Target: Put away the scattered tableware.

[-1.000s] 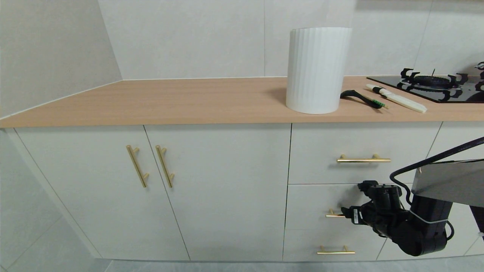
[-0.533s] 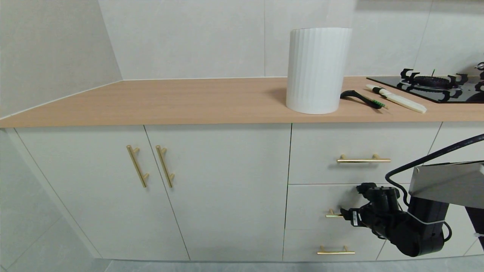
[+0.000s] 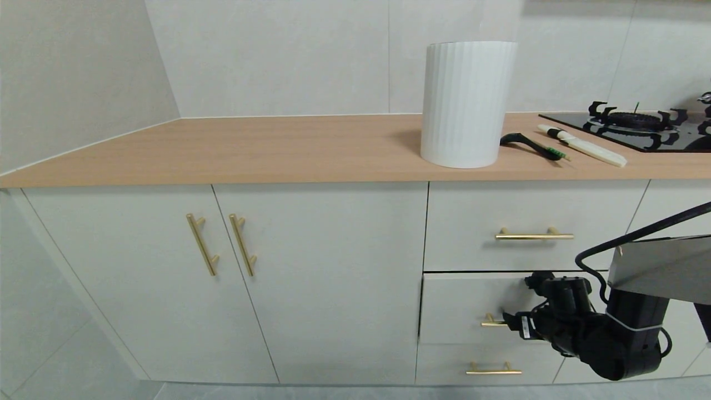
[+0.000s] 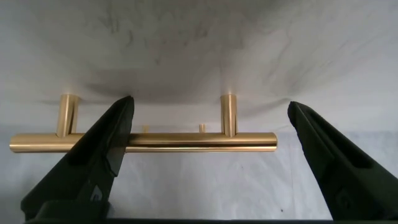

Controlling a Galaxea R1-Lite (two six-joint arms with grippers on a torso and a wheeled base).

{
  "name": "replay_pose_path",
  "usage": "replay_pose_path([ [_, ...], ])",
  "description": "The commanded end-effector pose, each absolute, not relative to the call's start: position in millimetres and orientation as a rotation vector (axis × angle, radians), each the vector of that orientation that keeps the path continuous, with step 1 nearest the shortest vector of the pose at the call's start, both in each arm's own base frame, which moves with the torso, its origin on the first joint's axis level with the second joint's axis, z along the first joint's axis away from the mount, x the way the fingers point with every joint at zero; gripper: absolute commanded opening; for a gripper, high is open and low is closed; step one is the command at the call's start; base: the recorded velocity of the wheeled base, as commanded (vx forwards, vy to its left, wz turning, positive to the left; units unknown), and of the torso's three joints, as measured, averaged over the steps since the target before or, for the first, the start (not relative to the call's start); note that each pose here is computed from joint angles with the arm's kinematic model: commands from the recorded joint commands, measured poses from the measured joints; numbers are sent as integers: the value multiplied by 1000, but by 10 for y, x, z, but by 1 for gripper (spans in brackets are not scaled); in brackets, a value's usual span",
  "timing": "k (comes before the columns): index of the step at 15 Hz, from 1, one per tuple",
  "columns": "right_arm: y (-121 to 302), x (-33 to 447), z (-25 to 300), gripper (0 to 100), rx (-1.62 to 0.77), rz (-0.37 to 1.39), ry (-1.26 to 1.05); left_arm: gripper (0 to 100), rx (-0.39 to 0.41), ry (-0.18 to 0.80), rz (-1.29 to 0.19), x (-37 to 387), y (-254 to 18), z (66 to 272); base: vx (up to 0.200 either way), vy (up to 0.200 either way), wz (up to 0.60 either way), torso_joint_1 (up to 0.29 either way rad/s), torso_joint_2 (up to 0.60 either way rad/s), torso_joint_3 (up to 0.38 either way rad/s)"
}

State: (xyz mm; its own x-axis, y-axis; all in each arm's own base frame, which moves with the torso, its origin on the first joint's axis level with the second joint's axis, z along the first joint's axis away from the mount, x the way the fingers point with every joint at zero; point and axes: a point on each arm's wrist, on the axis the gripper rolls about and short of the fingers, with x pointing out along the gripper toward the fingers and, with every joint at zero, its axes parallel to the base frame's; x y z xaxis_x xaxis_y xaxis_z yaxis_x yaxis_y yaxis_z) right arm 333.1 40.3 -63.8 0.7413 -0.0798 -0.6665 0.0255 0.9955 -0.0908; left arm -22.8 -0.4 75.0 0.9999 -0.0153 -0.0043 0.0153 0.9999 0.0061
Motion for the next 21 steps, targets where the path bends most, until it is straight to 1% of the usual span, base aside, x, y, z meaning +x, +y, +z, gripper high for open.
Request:
replay_pose_path([
  [1, 385, 3081, -364, 100, -119, -27, 752, 100, 6, 5, -15, -228, -4, 750, 0, 0, 0, 0, 0, 0],
  [2, 389, 3035, -289, 100, -124, -21, 749, 100, 6, 5, -15, -228, -4, 750, 0, 0, 0, 0, 0, 0],
  [3, 435, 2784, 86, 100, -132, 18, 742, 100, 6, 5, -15, -228, -4, 750, 0, 0, 0, 0, 0, 0],
  [6, 506, 2505, 679, 100, -126, 88, 691, 100, 6, 5, -15, -228, -4, 750, 0, 0, 0, 0, 0, 0],
  [7, 543, 2389, 983, 100, -122, 111, 634, 100, 6, 5, -15, -228, -4, 750, 0, 0, 0, 0, 0, 0],
  [9, 553, 2341, 1176, 100, -109, 116, 567, 100, 6, 5, -15, -228, -4, 750, 0, 0, 0, 0, 0, 0],
  [11, 572, 2417, 1144, 100, -99, 113, 571, 100, 6, 5, -15, -228, -4, 750, 0, 0, 0, 0, 0, 0],
  [14, 616, 2616, 941, 100, -82, 101, 577, 100, 6, 5, -15, -228, -4, 750, 0, 0, 0, 0, 0, 0],
  [17, 682, 2937, 571, 100, -98, 39, 573, 100, 6, 5, -15, -228, -4, 750, 0, 0, 0, 0, 0, 0],
  [21, 698, 3005, 461, 100, -90, 35, 595, 100, 6, 5, -15, -228, -4, 750, 0, 0, 0, 0, 0, 0],
])
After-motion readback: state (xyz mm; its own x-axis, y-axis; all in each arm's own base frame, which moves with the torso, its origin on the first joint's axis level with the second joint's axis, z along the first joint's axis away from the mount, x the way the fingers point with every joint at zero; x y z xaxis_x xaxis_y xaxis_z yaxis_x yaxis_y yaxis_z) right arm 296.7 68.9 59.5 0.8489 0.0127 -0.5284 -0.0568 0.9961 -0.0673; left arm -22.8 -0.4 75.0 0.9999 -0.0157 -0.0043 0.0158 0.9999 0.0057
